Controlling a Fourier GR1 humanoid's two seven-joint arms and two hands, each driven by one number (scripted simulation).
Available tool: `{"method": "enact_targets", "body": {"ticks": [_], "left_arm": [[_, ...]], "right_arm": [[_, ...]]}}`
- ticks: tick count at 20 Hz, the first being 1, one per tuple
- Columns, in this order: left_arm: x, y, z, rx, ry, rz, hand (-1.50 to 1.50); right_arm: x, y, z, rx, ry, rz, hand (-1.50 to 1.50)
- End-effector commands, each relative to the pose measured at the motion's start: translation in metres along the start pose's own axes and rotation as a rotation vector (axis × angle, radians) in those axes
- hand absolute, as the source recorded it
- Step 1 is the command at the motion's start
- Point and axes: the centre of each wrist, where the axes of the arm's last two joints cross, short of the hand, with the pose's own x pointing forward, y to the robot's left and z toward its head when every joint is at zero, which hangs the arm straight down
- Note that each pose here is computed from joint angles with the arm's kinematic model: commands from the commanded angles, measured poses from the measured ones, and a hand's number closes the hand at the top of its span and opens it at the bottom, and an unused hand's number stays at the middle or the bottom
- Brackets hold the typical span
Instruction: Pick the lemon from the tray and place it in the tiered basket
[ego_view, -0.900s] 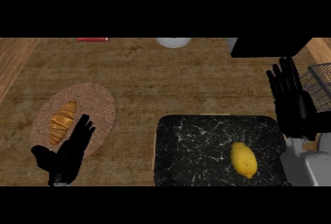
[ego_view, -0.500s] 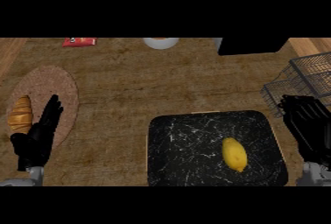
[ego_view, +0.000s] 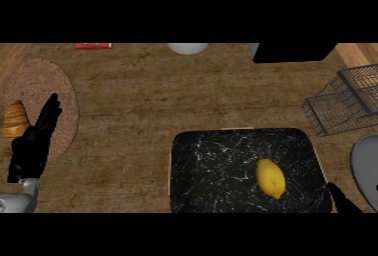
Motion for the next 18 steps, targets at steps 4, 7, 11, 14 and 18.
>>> {"method": "enact_targets", "body": {"ticks": [4,7,11,14,18], "left_arm": [[0.011,-0.011,-0.006,-0.032,-0.026,0.000,0.00],[0.023,-0.011,-0.009,-0.035,-0.059,-0.021,0.00],[0.018,-0.024,-0.013,-0.061,-0.033,-0.001,0.00],[0.023,-0.014,-0.020,-0.077,-0.045,0.001,0.00],[0.016,-0.020,-0.019,-0.080,-0.058,-0.015,0.00]], "right_arm": [[0.031,-0.049,0.029,0.250,0.084,0.395,-1.50],[0.060,-0.050,0.036,0.348,0.134,0.505,-1.50],[0.109,-0.043,0.035,0.359,0.185,0.589,-1.50],[0.133,-0.026,0.035,0.308,0.229,0.583,-1.50],[0.140,-0.005,0.011,0.335,0.346,0.606,-1.50]]}}
